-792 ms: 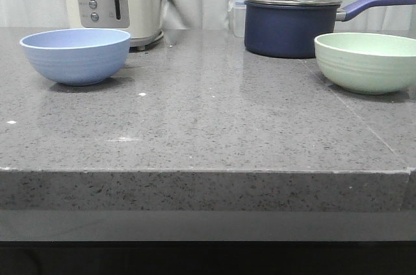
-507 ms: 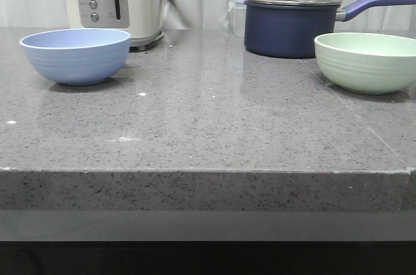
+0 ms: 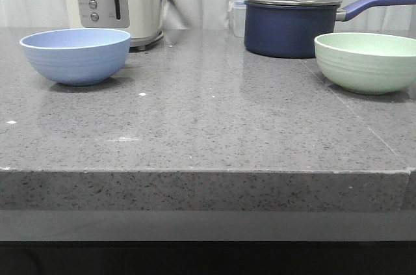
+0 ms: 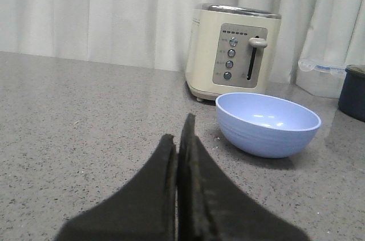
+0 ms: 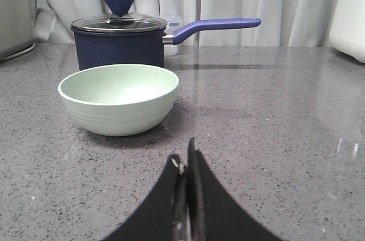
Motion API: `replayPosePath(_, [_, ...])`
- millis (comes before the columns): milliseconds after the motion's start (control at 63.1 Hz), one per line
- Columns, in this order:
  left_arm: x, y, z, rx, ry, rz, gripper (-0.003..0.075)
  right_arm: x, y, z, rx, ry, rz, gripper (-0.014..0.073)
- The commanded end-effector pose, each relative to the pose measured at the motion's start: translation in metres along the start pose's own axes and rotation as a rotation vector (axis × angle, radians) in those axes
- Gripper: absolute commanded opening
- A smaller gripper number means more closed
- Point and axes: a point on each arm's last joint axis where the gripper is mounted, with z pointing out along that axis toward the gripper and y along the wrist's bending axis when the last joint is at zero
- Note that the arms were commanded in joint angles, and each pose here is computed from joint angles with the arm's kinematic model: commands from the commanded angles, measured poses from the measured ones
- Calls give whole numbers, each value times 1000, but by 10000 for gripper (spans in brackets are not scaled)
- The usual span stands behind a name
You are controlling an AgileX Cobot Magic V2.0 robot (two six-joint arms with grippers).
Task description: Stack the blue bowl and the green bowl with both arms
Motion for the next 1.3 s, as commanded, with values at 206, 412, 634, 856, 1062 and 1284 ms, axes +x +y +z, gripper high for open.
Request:
replayPosePath(206, [-15,-2,-2,20,-114,0,-20,-16,0,-3,5,-97,-8,-55])
replayPosePath(412, [-60,-6,-10,23,-150,0,-20,-54,4,-12,-10,-112,-10,-55])
replayPosePath(634, [-128,-13,-11,13,-44,0,-20,-123,10,-22,-29,-80,-15,-55])
replayPosePath(856, [-159,-16,20,-12,204,1,-20,-165,14,3,-35,83,-21,-55])
replayPosePath(1062, [-148,-16,55,-26,344,2,-20,-157,13,43,-29,268,-17,-55])
replayPosePath(1284, [-137,-15,75,-34,434,2,-20,-139,12,75,-22,417,-12,-55])
